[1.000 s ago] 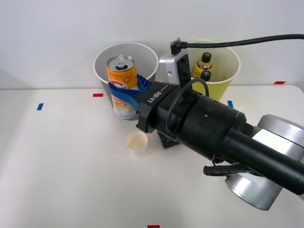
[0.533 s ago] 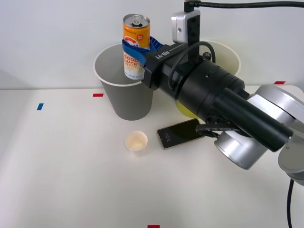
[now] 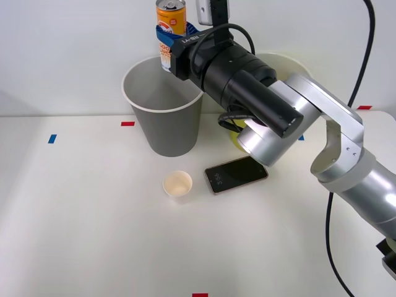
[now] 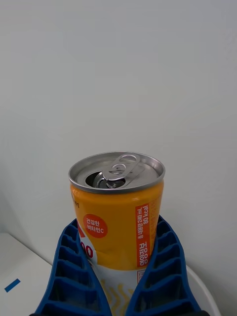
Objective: Put cans in the gray bin, plastic bottles in the light green bin
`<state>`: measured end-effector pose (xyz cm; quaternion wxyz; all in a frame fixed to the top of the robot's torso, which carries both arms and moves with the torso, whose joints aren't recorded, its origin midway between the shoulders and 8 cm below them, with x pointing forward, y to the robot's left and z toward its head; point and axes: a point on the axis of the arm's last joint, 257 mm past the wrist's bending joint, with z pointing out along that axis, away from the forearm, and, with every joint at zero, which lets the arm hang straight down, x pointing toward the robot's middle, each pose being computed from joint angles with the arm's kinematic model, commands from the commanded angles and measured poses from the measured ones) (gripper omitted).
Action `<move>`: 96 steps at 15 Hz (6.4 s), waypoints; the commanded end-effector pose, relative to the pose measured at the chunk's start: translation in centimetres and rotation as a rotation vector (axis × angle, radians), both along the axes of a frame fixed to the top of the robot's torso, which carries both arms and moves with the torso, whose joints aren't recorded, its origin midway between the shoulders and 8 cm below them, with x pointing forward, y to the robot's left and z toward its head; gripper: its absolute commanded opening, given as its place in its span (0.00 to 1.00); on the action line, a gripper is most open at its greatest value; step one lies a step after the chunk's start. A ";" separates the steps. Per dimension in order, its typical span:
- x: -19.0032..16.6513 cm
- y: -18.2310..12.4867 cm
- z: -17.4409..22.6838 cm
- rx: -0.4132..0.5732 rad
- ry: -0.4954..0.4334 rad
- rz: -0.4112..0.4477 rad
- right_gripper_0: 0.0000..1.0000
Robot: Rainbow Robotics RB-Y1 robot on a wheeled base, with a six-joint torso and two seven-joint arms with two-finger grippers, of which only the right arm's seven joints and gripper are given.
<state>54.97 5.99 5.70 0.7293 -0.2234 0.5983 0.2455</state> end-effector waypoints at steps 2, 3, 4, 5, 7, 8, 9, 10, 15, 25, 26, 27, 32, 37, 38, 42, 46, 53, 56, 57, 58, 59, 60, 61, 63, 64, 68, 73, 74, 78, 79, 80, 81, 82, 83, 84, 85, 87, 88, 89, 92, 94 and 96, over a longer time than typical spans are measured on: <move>1.9 2.4 -1.7 -0.043 0.027 -0.011 0.00; 2.1 2.8 -1.9 -0.053 0.026 -0.011 0.00; 2.2 3.4 -2.2 -0.062 0.030 -0.008 0.00; 2.3 3.9 -2.5 -0.078 0.027 -0.009 0.00; 2.6 3.9 -2.7 -0.088 0.027 -0.014 0.12; 2.6 4.0 -2.5 -0.089 0.021 -0.014 0.76; 2.5 4.1 -2.4 -0.088 0.020 -0.013 1.00; 2.5 4.2 -2.4 -0.093 0.016 -0.011 1.00; 1.8 3.2 -1.6 -0.135 -0.074 0.030 1.00; -12.7 -12.7 -4.1 -0.171 -0.067 0.025 1.00; -14.4 -14.2 -4.9 -0.132 -0.025 0.002 1.00; -15.6 -15.5 -5.9 -0.098 0.023 -0.021 1.00; -18.1 -20.4 -9.6 0.059 0.157 -0.106 1.00; -19.4 -24.5 -13.1 0.222 0.162 -0.135 1.00; -19.3 -25.3 -14.1 0.243 0.149 -0.138 1.00; -18.3 -27.7 -20.2 0.337 0.218 -0.246 1.00; -17.8 -29.5 -24.4 0.343 0.227 -0.415 1.00; -18.3 -29.5 -26.2 0.330 0.256 -0.485 1.00; -18.0 -29.3 -25.9 0.198 0.171 -0.565 1.00; -18.0 -28.4 -26.5 0.164 0.156 -0.578 1.00; -18.1 -27.7 -27.3 0.144 0.129 -0.585 1.00; -18.4 -27.4 -27.8 0.119 0.100 -0.588 1.00; -18.7 -27.2 -28.1 0.097 0.077 -0.587 1.00; -19.6 -27.0 -28.6 0.064 0.074 -0.585 1.00; -21.5 -27.1 -29.7 0.032 0.088 -0.570 1.00; -22.9 -27.1 -30.6 0.011 0.105 -0.556 1.00; -26.6 -28.2 -31.7 -0.040 0.115 -0.548 1.00; -30.7 -25.9 -33.8 -0.039 0.199 -0.523 1.00; -30.8 -25.6 -33.7 -0.035 0.196 -0.519 1.00; -30.8 -25.6 -33.7 -0.038 0.195 -0.519 1.00; -30.8 -25.6 -33.7 -0.038 0.195 -0.519 1.00; -30.8 -25.6 -33.7 -0.038 0.195 -0.519 1.00; -30.8 -25.6 -33.7 -0.038 0.195 -0.519 1.00; -30.8 -25.6 -33.7 -0.038 0.195 -0.519 1.00; -30.8 -25.6 -33.7 -0.038 0.195 -0.519 1.00; -30.8 -25.6 -33.7 -0.038 0.195 -0.519 1.00; -30.8 -25.6 -33.7 -0.038 0.195 -0.519 1.00; -30.8 -25.6 -33.7 -0.038 0.195 -0.519 1.00; -30.8 -25.6 -33.7 -0.038 0.195 -0.519 1.00; -30.8 -25.6 -33.7 -0.038 0.195 -0.519 1.00; -30.8 -25.6 -33.7 -0.038 0.195 -0.519 1.00; -30.8 -25.6 -33.7 -0.038 0.195 -0.519 1.00; -30.8 -25.6 -33.7 -0.038 0.195 -0.519 1.00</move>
